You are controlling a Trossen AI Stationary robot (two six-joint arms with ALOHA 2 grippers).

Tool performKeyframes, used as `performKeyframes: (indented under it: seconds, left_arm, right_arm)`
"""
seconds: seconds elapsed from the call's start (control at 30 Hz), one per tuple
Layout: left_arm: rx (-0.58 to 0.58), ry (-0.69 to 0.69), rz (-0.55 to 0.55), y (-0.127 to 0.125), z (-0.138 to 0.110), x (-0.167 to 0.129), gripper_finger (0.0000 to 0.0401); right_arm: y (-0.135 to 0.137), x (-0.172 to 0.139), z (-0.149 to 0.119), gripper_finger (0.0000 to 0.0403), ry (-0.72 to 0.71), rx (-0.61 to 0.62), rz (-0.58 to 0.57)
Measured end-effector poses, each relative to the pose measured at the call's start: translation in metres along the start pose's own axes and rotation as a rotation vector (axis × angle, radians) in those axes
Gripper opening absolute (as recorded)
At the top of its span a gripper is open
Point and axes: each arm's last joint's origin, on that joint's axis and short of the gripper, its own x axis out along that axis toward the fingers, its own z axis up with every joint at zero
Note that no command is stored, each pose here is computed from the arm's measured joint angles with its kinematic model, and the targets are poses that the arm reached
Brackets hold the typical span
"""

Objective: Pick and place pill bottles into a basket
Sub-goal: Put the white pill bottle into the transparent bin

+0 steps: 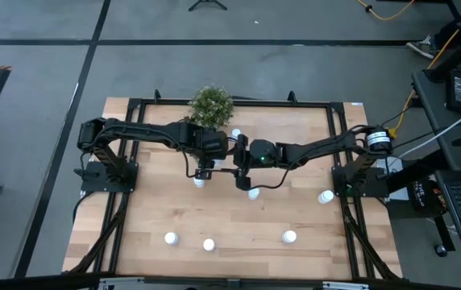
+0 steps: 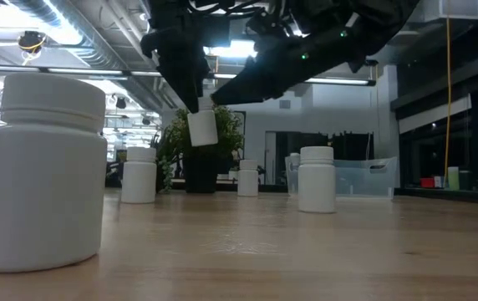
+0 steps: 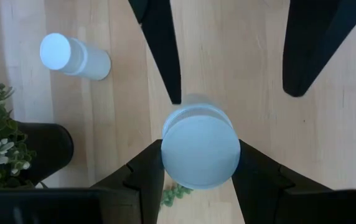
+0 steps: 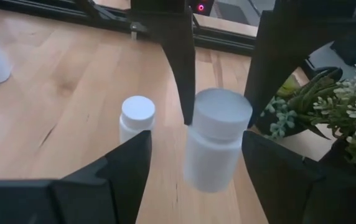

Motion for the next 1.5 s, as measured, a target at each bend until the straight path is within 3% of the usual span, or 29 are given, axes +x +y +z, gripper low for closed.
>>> performKeyframes:
  seconds: [0.27, 0.57, 1.5]
  left_arm:
    - [0.008, -0.016, -0.001, -0.002, 0.002, 0.000, 0.0153]
    - [0.060, -0.044, -0.005, -0.010, 0.005, -0.002, 0.0153]
    - [0.063, -0.085, -0.023, -0.008, 0.013, -0.012, 0.0153]
  right_arm:
    - [-0.005, 0.002, -0.003, 0.0252, 0.003, 0.044, -0.015]
    - [-0.005, 0.010, -0.009, 0.0252, -0.002, 0.039, -0.017]
    - [-0.005, 0.013, -0.005, 0.0250, 0.002, 0.034, -0.015]
